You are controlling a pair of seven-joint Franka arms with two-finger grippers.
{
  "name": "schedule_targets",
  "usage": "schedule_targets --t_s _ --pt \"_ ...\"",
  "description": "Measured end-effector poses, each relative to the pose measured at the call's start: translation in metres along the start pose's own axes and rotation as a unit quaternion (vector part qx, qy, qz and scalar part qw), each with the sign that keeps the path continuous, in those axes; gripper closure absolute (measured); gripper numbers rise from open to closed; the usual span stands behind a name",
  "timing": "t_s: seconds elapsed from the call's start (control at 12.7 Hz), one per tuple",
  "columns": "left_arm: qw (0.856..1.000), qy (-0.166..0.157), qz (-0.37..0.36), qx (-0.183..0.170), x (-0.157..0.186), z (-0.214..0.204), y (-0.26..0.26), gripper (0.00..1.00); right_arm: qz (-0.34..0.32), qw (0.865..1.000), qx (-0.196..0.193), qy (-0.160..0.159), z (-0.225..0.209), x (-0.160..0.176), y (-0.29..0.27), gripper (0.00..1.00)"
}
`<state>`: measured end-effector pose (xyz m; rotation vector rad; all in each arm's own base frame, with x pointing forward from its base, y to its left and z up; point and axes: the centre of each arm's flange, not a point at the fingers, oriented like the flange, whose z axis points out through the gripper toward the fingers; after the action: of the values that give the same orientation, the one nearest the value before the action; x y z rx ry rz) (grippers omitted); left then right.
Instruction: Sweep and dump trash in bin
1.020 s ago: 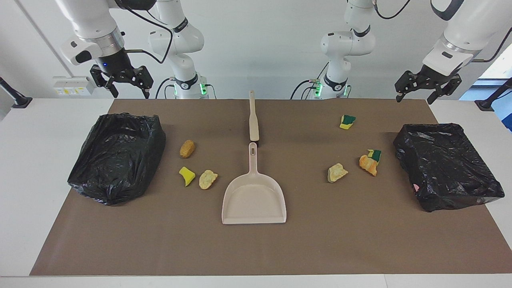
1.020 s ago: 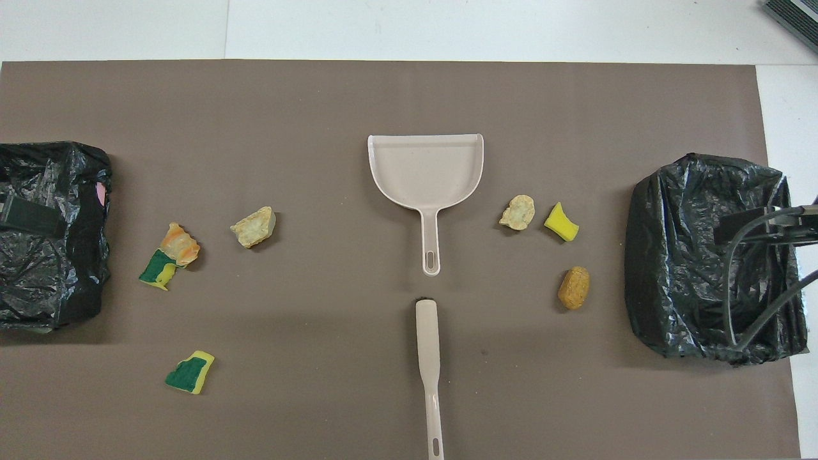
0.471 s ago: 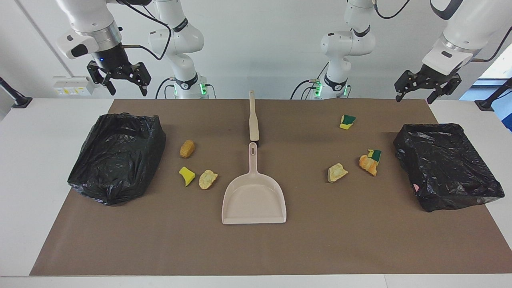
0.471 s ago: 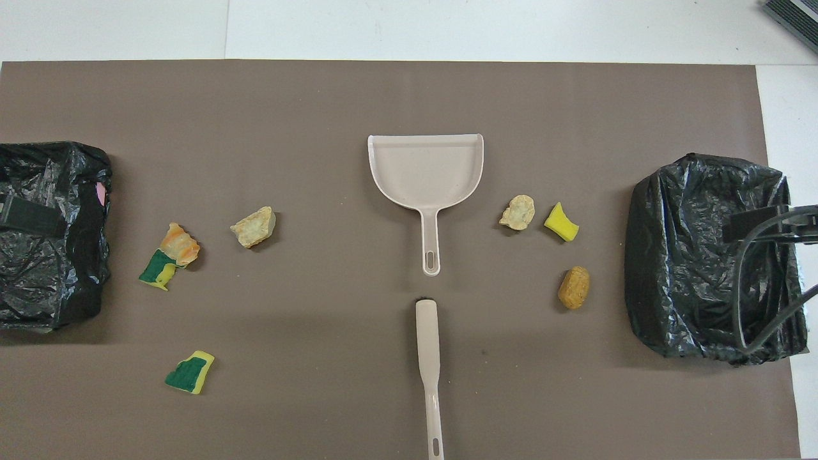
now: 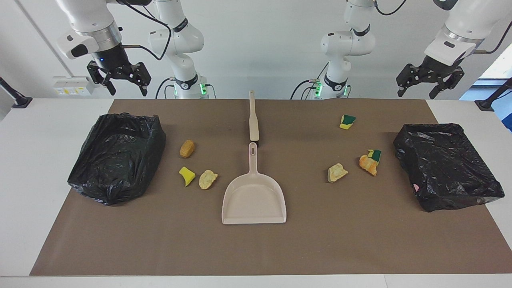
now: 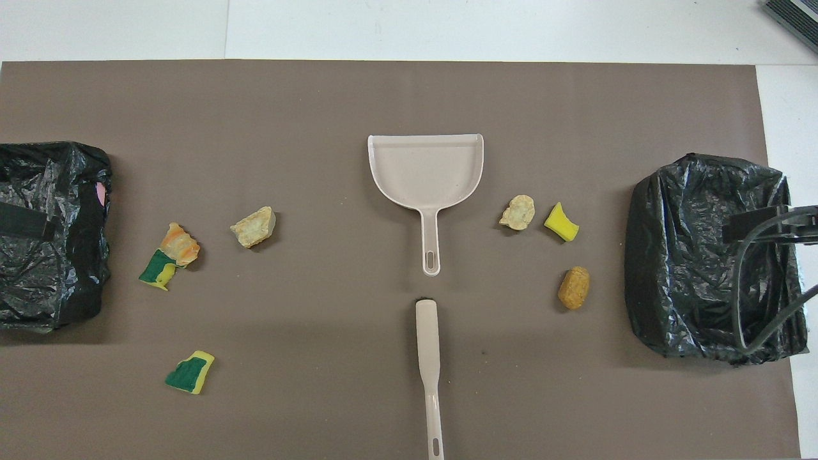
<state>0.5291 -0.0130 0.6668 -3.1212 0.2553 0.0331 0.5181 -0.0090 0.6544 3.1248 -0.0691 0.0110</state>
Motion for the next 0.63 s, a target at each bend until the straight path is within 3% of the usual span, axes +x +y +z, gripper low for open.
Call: schedule_targets --t_s 0.63 --pt "0.996 -0.027 0.079 0.003 -0.002 0.030 0.089 0.00 -0.001 1.000 -0.001 -0.027 0.007 -0.006 0.000 0.00"
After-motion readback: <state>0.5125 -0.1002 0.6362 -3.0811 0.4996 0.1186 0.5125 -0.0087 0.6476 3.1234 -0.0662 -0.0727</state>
